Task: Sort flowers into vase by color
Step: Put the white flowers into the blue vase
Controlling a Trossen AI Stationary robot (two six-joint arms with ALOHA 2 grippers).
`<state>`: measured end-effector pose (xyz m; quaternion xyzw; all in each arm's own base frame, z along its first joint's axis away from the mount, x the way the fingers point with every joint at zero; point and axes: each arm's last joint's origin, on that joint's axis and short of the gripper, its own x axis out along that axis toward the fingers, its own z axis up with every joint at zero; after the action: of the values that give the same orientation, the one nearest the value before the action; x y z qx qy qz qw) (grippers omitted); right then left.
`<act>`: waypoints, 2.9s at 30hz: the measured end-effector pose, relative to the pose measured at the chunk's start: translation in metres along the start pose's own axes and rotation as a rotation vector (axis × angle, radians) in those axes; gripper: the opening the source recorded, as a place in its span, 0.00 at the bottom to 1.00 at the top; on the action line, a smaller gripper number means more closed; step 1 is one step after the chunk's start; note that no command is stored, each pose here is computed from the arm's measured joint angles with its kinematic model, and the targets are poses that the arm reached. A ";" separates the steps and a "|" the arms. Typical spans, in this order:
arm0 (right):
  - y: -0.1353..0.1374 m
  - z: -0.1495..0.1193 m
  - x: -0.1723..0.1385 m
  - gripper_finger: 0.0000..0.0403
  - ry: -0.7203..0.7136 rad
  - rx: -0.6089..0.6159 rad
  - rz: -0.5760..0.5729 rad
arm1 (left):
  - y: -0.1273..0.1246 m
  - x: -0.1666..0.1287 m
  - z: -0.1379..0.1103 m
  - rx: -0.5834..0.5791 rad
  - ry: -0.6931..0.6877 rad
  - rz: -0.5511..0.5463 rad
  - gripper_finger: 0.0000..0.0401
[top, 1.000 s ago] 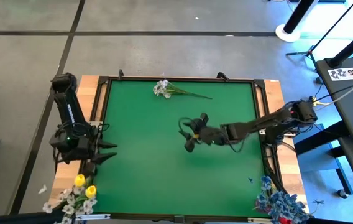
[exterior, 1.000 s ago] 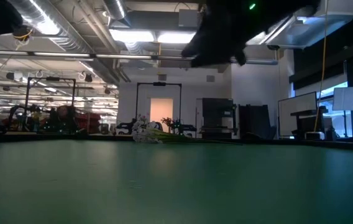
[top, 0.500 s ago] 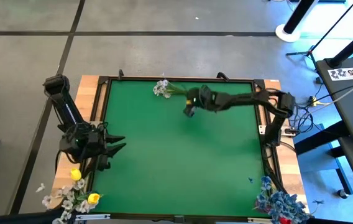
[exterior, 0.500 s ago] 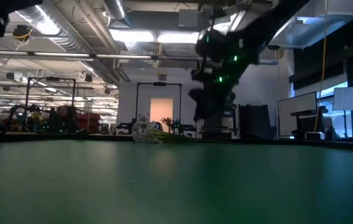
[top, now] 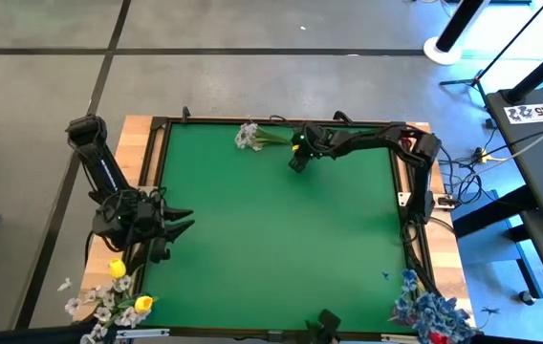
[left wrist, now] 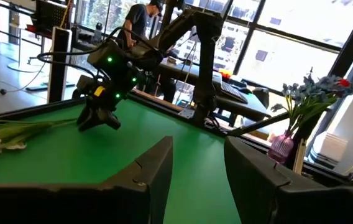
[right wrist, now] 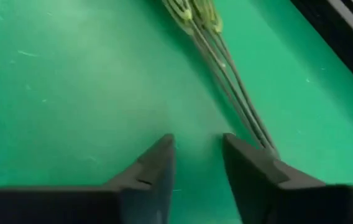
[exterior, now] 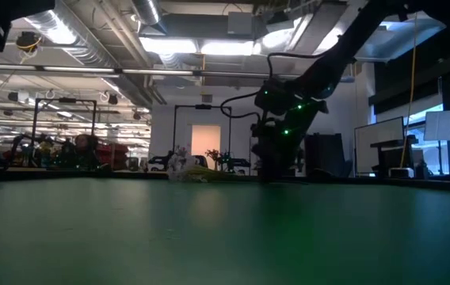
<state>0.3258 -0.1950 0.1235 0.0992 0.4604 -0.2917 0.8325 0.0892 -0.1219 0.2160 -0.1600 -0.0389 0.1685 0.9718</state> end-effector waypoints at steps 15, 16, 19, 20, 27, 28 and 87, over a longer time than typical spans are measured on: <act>0.053 0.043 -0.064 0.01 -0.246 -0.018 0.158 | 0.004 0.027 0.002 -0.061 -0.036 -0.038 0.35; 0.061 0.046 -0.075 0.02 -0.275 -0.025 0.179 | 0.005 0.029 0.002 -0.058 -0.039 -0.035 0.36; 0.089 0.052 -0.113 0.01 -0.400 -0.061 0.253 | 0.006 0.034 0.003 -0.050 -0.045 -0.050 0.40; 0.098 0.054 -0.126 0.01 -0.448 -0.072 0.282 | 0.006 0.036 0.003 -0.047 -0.046 -0.063 0.42; 0.167 0.047 -0.188 0.01 -0.714 -0.142 0.502 | 0.013 0.052 0.005 0.014 -0.069 -0.067 0.52; 0.175 0.046 -0.195 0.01 -0.750 -0.145 0.533 | 0.013 0.054 0.006 0.025 -0.072 -0.076 0.52; -0.044 0.019 -0.009 0.42 -0.013 0.118 0.007 | 0.020 0.077 -0.015 -0.045 0.079 -0.193 0.51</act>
<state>0.3103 -0.2356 0.1464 0.1478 0.4364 -0.3159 0.8294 0.1575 -0.0826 0.1966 -0.1836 -0.0197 0.0668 0.9805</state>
